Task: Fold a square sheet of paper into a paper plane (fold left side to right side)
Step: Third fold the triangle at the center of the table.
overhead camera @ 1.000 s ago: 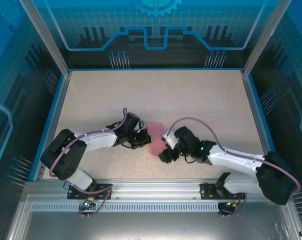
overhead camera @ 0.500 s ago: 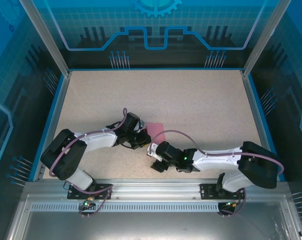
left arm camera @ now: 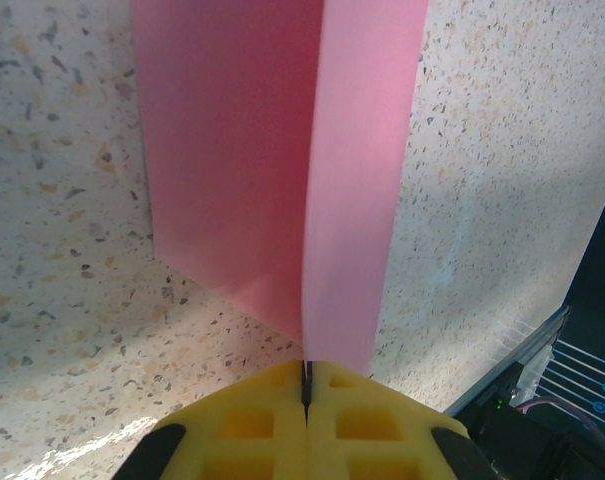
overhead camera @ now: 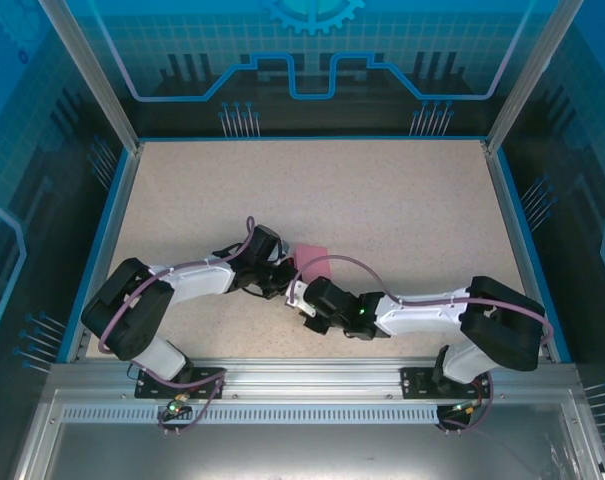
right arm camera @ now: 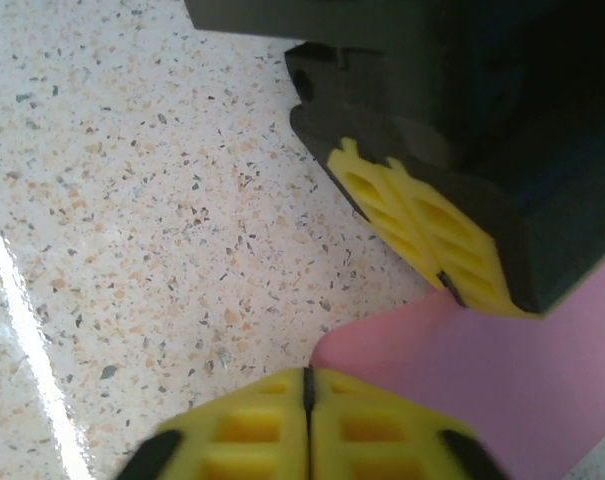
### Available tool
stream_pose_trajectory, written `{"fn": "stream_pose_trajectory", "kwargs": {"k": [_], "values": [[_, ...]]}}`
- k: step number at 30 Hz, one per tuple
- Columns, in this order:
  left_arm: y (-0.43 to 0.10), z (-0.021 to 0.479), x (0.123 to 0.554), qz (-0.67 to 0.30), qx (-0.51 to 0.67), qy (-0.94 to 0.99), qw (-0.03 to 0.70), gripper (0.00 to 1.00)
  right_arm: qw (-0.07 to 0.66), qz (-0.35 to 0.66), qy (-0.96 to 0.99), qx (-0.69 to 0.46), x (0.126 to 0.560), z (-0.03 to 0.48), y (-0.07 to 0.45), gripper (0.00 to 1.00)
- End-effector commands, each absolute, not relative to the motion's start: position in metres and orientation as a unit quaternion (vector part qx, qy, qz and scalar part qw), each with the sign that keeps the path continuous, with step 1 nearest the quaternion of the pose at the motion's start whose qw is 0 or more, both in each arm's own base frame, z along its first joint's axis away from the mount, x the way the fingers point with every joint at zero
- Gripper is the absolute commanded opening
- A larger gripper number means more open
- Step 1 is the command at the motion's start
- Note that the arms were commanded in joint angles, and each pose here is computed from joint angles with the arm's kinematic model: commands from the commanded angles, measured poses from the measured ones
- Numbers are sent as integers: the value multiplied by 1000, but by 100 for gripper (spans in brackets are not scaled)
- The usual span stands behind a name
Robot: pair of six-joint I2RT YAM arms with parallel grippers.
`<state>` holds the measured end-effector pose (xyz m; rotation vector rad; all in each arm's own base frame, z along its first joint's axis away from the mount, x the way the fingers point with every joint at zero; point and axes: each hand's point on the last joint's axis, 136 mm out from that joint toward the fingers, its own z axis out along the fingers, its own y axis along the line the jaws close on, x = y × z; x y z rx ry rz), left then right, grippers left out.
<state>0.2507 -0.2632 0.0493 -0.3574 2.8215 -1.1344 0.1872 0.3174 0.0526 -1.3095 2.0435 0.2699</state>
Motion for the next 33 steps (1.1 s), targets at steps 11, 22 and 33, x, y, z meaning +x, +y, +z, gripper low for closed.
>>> {"fn": "stream_pose_trajectory", "kwargs": {"k": [11,22,33], "values": [[-236,86,257,-333,-57,939,68,39,265,229,808,-474,179,59,311,0],[-273,84,297,-354,5,934,54,16,231,275,825,-437,186,56,309,0],[-302,28,319,-324,27,946,-2,11,205,304,836,-408,189,53,307,0]]}}
